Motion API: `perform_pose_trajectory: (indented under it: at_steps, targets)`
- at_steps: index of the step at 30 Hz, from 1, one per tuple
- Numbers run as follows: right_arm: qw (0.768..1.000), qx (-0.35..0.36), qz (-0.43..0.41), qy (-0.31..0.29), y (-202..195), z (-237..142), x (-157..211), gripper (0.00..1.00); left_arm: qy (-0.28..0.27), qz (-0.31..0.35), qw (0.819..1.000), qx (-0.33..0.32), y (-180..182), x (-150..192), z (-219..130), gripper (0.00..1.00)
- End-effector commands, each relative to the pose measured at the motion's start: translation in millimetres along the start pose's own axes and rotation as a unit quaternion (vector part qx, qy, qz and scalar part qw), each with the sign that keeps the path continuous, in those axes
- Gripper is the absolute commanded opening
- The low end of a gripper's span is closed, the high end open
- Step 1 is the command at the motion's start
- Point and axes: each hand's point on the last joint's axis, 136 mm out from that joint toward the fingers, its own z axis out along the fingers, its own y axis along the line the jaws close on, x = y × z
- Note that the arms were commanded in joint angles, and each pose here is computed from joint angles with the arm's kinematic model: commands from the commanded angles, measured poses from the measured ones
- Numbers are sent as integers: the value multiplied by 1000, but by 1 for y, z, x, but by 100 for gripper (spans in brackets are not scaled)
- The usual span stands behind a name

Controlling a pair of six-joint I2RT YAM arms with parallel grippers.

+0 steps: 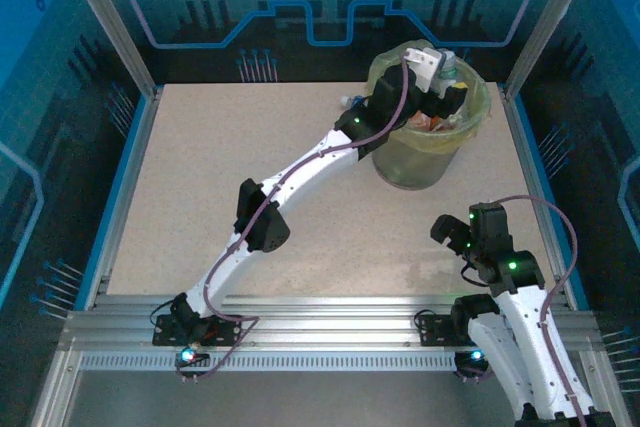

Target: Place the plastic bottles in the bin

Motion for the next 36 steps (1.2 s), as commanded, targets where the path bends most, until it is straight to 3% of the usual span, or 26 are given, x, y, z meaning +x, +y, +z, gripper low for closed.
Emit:
perform_pose_trajectory:
  at_steps: [1, 14, 23, 31, 36]
  targets:
    - [1000, -4, 7, 4, 1, -3, -1, 100, -48, -8, 999, 9, -2, -39, -9, 99]
    - [1000, -14, -3, 0, 8, -10, -8, 100, -77, -3, 996, -50, 30, -75, -26, 99]
    - [1000, -18, -14, -2, 12, -15, -11, 100, -92, 8, 991, -100, 61, -115, -58, 99]
    - [1000, -9, -19, 5, 12, -15, -11, 100, -75, -50, 982, -167, 145, -130, -91, 99]
    - [1000, 1, -22, 11, 12, -12, -11, 100, -40, -126, 965, -227, 210, -111, -108, 99]
